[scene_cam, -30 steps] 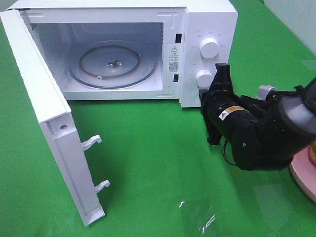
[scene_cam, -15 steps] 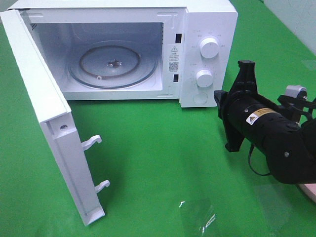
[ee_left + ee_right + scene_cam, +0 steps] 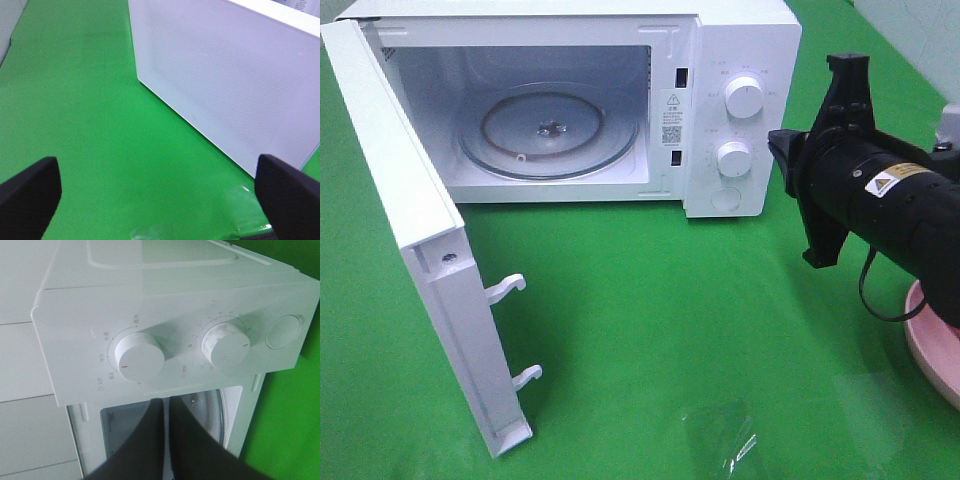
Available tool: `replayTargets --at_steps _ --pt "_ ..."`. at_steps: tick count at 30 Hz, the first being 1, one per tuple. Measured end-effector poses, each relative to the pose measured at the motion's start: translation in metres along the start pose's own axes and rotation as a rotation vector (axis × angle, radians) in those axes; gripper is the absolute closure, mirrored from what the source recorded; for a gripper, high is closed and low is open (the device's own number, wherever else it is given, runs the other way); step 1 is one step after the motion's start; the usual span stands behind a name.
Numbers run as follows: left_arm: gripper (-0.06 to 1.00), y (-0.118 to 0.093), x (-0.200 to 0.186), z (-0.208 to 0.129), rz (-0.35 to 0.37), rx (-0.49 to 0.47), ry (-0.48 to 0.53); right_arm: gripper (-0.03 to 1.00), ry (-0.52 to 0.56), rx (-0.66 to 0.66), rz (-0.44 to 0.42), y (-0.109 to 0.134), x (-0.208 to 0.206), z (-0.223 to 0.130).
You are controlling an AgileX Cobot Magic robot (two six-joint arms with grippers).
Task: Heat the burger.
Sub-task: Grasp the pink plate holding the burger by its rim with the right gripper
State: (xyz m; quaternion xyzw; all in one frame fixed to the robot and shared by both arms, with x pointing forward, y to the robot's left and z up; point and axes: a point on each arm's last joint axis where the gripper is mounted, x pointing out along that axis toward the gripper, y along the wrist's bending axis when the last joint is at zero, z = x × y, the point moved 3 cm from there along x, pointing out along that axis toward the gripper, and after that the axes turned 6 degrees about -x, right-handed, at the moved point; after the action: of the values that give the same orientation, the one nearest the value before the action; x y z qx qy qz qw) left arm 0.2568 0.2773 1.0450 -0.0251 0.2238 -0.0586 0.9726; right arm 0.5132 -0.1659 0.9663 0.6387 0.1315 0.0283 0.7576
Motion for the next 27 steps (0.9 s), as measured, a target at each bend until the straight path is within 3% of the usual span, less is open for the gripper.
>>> replayTargets --at_steps 6,8,11,15,18,20,21,22,25,27 --pt "-0.03 0.000 0.000 0.000 0.000 0.000 0.000 0.93 0.028 -0.140 -0.021 0.007 -0.007 0.000" --pt "-0.03 0.000 0.000 0.000 0.000 0.000 0.000 0.92 0.072 -0.267 -0.060 0.007 -0.008 -0.003" --pt "-0.03 0.000 0.000 0.000 0.000 0.000 0.000 0.92 0.087 -0.309 -0.070 0.008 -0.007 -0.005" --pt "-0.03 0.000 0.000 0.000 0.000 0.000 0.000 0.92 0.184 -0.565 -0.098 0.019 -0.002 -0.015" --pt "-0.03 0.000 0.000 0.000 0.000 0.000 0.000 0.92 0.206 -0.624 -0.100 0.022 0.000 -0.017" --pt "-0.03 0.000 0.000 0.000 0.000 0.000 0.000 0.91 0.299 -0.800 -0.102 0.030 0.003 -0.026" --pt "-0.03 0.000 0.000 0.000 0.000 0.000 0.000 0.91 0.299 -0.800 -0.102 0.030 0.003 -0.026" --pt "-0.03 0.000 0.000 0.000 0.000 0.000 0.000 0.90 0.358 -0.911 -0.090 0.034 0.004 -0.031" --pt "-0.03 0.000 0.000 0.000 0.000 0.000 0.000 0.90 0.418 -1.014 -0.077 0.039 0.005 -0.036" --pt "-0.03 0.000 0.000 0.000 0.000 0.000 0.000 0.89 0.530 -1.167 -0.078 0.041 0.003 -0.043"
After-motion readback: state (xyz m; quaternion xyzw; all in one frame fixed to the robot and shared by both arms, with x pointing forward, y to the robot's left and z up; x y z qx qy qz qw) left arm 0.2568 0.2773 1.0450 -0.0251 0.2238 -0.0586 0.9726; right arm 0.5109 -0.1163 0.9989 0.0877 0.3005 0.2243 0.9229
